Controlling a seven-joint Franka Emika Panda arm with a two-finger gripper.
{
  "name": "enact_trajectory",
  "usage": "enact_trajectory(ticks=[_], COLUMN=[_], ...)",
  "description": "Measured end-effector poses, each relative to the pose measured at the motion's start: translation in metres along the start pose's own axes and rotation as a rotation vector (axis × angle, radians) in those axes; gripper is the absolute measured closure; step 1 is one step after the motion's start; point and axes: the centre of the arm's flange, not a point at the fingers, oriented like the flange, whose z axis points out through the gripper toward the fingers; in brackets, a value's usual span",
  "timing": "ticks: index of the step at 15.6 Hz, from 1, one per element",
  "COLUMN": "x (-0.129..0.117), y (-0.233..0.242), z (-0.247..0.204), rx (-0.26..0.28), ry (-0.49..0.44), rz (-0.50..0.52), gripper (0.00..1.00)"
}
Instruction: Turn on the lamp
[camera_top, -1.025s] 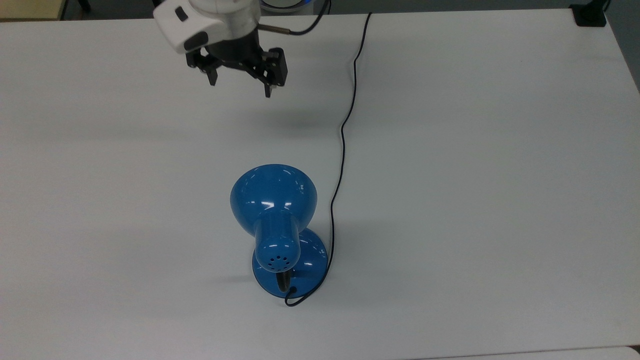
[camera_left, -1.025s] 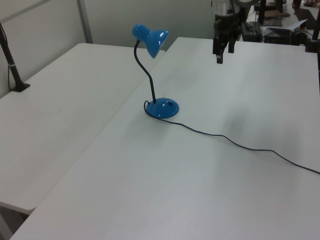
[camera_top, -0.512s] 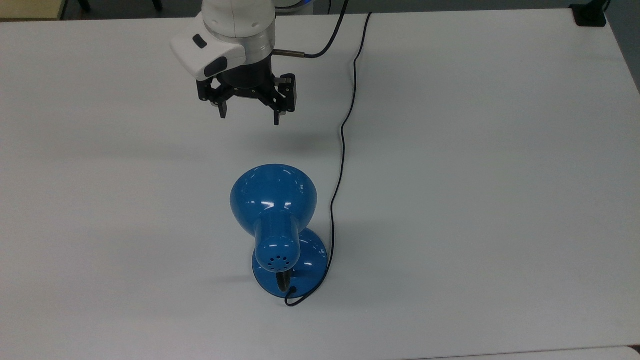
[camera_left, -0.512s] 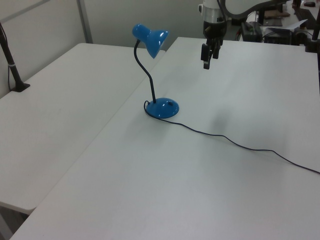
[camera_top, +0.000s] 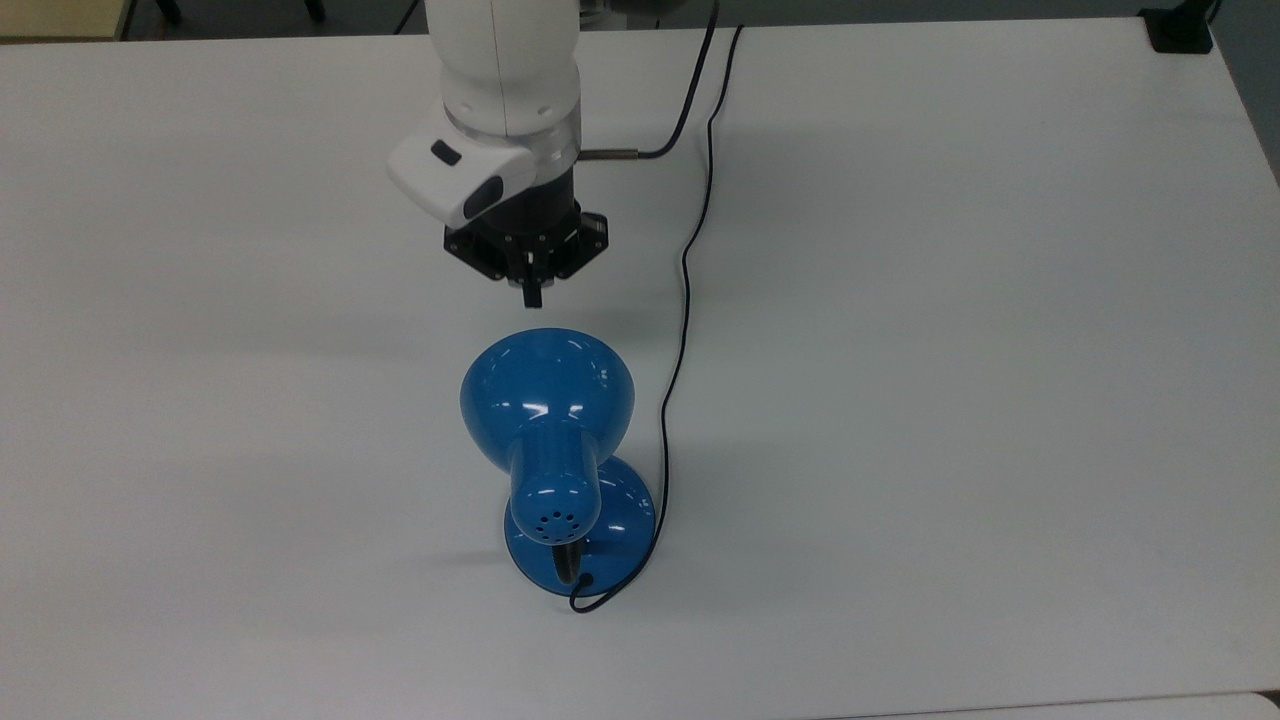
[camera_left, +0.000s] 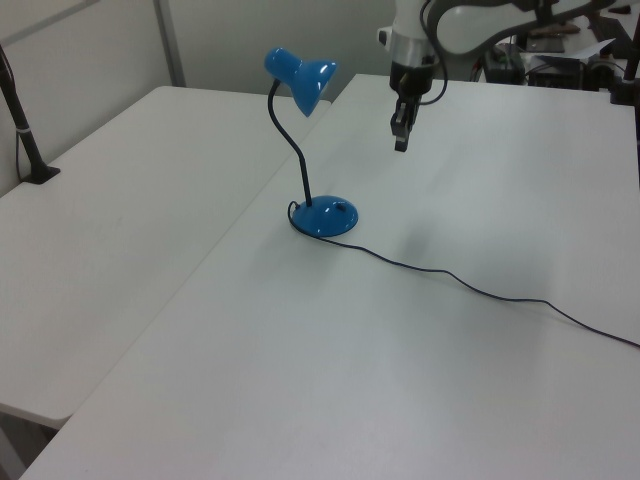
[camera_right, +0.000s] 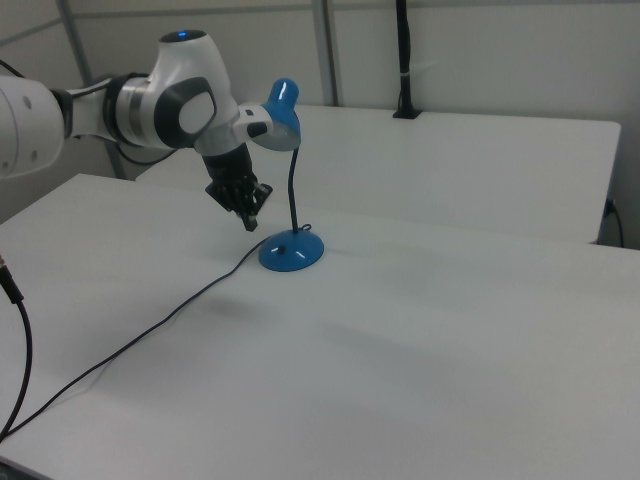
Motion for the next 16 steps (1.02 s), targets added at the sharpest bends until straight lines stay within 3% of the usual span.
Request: enact_trajectory(ticks=[11, 16], x=[0.038, 0.040], y=[-0.022, -0.027], z=[0.077, 0.084], rx=[0.000, 0.000], ry=[0.226, 0.238], rz=[0.000, -0.007], gripper=[0.99, 0.99])
